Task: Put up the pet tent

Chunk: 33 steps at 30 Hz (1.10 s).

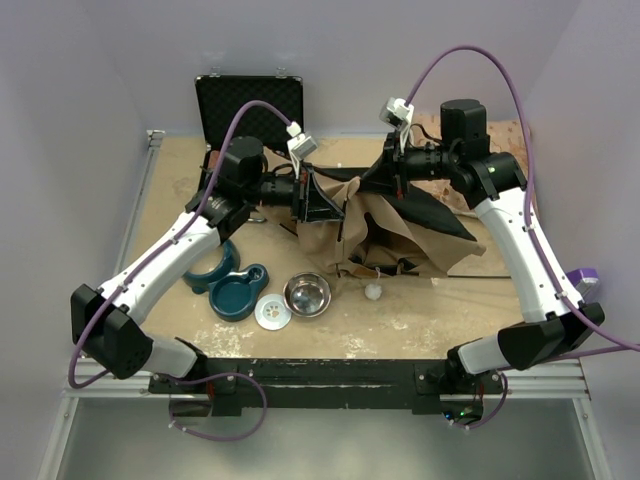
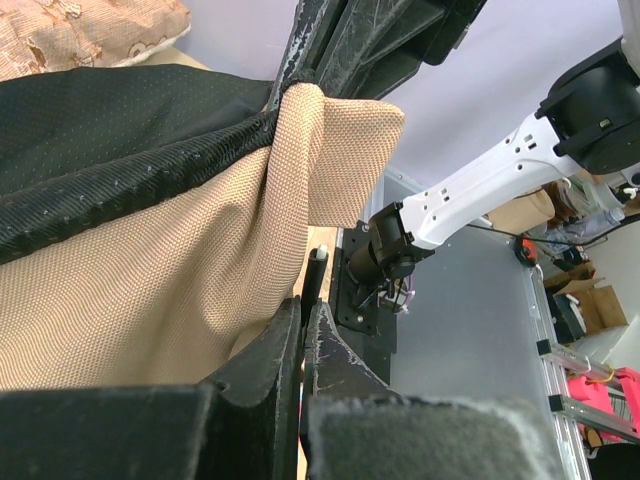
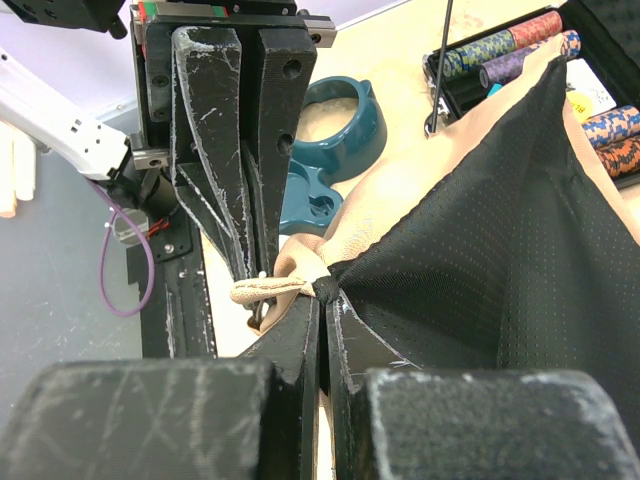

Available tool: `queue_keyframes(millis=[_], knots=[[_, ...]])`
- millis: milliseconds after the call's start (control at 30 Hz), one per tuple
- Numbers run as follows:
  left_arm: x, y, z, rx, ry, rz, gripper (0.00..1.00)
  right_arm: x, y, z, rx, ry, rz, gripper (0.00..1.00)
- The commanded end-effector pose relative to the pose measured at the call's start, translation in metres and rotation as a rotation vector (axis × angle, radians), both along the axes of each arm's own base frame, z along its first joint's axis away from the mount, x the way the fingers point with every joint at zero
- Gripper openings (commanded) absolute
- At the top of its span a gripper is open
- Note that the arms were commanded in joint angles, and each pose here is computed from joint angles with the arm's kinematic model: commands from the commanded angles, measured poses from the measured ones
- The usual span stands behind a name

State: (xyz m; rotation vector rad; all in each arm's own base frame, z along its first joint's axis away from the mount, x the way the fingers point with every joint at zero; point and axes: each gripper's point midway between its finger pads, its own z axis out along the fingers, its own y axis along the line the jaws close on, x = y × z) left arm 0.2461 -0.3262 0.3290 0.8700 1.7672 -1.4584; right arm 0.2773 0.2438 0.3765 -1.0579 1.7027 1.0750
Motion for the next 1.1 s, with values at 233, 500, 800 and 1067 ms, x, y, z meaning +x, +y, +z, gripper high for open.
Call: queue_keyframes(millis=[233, 500, 800, 1067], knots=[[0.021, -0.004, -0.041, 0.104, 0.079, 0.080, 0.00, -0.005, 0.002, 0.027, 0.047, -0.091, 0.023, 0.00], [0.019, -0.007, -0.029, 0.079, 0.067, 0.064, 0.00, -0.006, 0.000, 0.019, 0.024, -0.103, 0.031, 0.00], [0.021, -0.009, -0.022, 0.065, 0.060, 0.062, 0.00, -0.007, 0.000, 0.014, 0.008, -0.116, 0.050, 0.00], [0.021, -0.009, -0.019, 0.059, 0.054, 0.062, 0.00, -0.013, -0.002, 0.006, -0.020, -0.126, 0.071, 0.00]])
